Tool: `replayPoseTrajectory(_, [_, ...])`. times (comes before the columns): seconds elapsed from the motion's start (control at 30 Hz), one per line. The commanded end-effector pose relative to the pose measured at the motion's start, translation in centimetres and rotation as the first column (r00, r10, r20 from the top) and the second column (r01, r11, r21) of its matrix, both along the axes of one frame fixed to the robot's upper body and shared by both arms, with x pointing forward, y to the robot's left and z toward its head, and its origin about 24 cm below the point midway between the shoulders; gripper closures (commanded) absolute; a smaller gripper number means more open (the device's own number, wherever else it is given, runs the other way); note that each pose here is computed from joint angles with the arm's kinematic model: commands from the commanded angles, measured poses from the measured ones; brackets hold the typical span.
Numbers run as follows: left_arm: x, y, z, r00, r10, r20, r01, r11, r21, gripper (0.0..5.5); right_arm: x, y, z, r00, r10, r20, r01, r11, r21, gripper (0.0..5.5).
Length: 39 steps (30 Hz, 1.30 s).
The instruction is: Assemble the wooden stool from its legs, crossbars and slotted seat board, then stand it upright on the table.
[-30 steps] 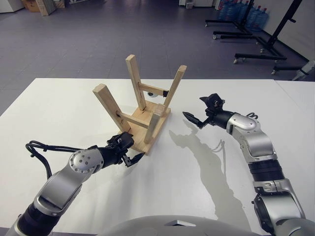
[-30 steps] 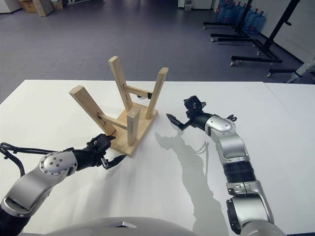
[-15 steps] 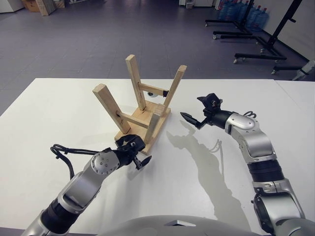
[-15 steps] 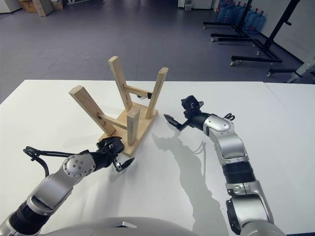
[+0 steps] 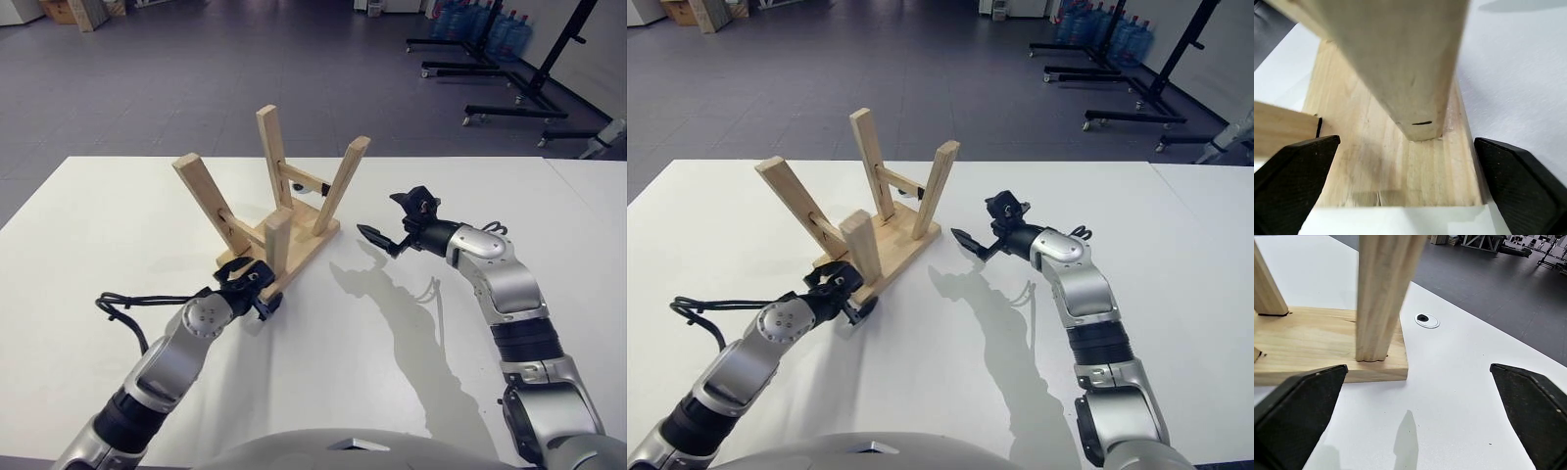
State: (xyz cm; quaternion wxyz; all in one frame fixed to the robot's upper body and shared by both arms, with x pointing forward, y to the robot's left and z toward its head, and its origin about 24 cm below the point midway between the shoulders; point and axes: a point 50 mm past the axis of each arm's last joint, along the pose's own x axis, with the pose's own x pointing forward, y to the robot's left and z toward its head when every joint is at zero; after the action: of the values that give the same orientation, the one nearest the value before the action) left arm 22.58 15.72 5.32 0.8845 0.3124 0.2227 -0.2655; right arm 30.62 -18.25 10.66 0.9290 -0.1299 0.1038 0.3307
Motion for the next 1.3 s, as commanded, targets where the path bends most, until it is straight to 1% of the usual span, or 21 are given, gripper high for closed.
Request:
replayPoseTrajectory(0.03, [0.3,5.3,-0.1,0.991,0.133,0.0,-0.133,0.986,0.102,0.46,0.3,-0.5,0.6,1.0,-0.002,0.002,0.002,1.0,-0.009,0.12])
replayPoseTrajectory(0.13, [1.0,7.2,-0.2,0.979,0.203,0.015,-0.203,0.97,0.132,0.46,0.2,-0.4,0.6,1.0,0.007,-0.003,-0.007,1.0,-0.011,0.12])
replayPoseTrajectory(0.2, [1.4,7.2,0.0,0.978,0.207,0.02,-0.208,0.974,0.087,0.46,0.2,-0.3,0.6,1.0,0.013,-0.005,-0.013,1.0,-0.01,0.12])
replayPoseTrajectory(0.27, [1.3,6.2,0.6,0.99,0.14,0.022,-0.141,0.99,0.031,0.46,0.1,-0.3,0.4,1.0,0.013,-0.011,-0.013,1.0,-0.007,0.12])
replayPoseTrajectory(0.33, [0.8,5.8,1.1,0.997,0.072,-0.012,-0.072,0.997,-0.016,0.46,0.0,-0.2,-0.1,1.0,0.007,-0.023,-0.007,1.0,-0.009,0.12])
replayPoseTrajectory(0.47, [-0.9,6.9,2.7,0.99,-0.086,-0.109,0.078,0.994,-0.077,0.46,-0.3,0.2,-1.7,0.998,-0.022,-0.056,0.022,1.0,0.004,0.12])
replayPoseTrajectory(0.53, [-1.6,8.0,3.4,0.981,-0.124,-0.147,0.112,0.99,-0.088,0.46,-0.4,0.3,-2.4,0.997,-0.04,-0.064,0.04,0.999,0.006,0.12])
replayPoseTrajectory(0.6, [-2.0,9.7,4.0,0.975,-0.128,-0.179,0.119,0.991,-0.061,0.46,-0.3,0.4,-3.2,0.995,-0.065,-0.071,0.065,0.998,-0.005,0.12])
replayPoseTrajectory(0.67, [-1.9,11.9,4.7,0.979,-0.085,-0.185,0.079,0.996,-0.037,0.46,0.0,0.4,-3.9,0.992,-0.107,-0.069,0.106,0.994,-0.024,0.12])
replayPoseTrajectory(0.73, [-0.9,14.1,5.4,0.992,0.023,-0.127,-0.03,0.998,-0.049,0.46,0.7,0.6,-4.1,0.986,-0.163,-0.029,0.162,0.986,-0.032,0.12])
replayPoseTrajectory(0.8, [0.9,16.9,5.7,0.972,0.231,-0.034,-0.233,0.971,-0.049,0.46,1.5,1.0,-4.0,0.979,-0.206,0.009,0.206,0.978,-0.03,0.12])
replayPoseTrajectory(0.83, [1.8,17.9,5.7,0.942,0.335,0.006,-0.334,0.94,-0.065,0.46,2.0,1.2,-4.2,0.971,-0.241,0.0,0.241,0.97,-0.015,0.12])
replayPoseTrajectory(0.87, [2.4,18.3,5.4,0.916,0.4,0.034,-0.397,0.915,-0.069,0.46,2.4,1.4,-4.4,0.964,-0.266,-0.016,0.266,0.964,-0.011,0.12])
replayPoseTrajectory(0.9, [3.0,18.3,5.0,0.895,0.443,0.06,-0.44,0.896,-0.054,0.46,2.9,1.5,-4.8,0.955,-0.296,-0.013,0.295,0.955,-0.024,0.12])
replayPoseTrajectory(0.97, [4.3,17.0,3.7,0.889,0.45,0.084,-0.449,0.893,-0.033,0.46,3.6,2.1,-5.6,0.947,-0.321,-0.03,0.32,0.947,-0.041,0.12])
replayPoseTrajectory(1.07, [5.3,13.7,1.0,0.93,0.364,0.053,-0.364,0.931,-0.002,0.46,3.6,3.1,-7.2,0.957,-0.288,-0.043,0.283,0.955,-0.093,0.12])
replayPoseTrajectory(1.17, [5.3,10.8,-2.1,0.96,0.281,-0.009,-0.281,0.96,-0.001,0.46,3.2,4.0,-8.6,0.97,-0.232,-0.068,0.223,0.967,-0.123,0.12])
replayPoseTrajectory(1.23, [5.0,9.8,-3.3,0.968,0.25,-0.034,-0.25,0.968,0.003,0.46,3.1,4.4,-9.2,0.977,-0.199,-0.075,0.187,0.972,-0.14,0.12])
replayPoseTrajectory(1.3, [4.4,9.6,-4.2,0.972,0.228,-0.052,-0.227,0.973,0.029,0.46,3.2,5.0,-9.4,0.982,-0.167,-0.086,0.154,0.978,-0.142,0.12])
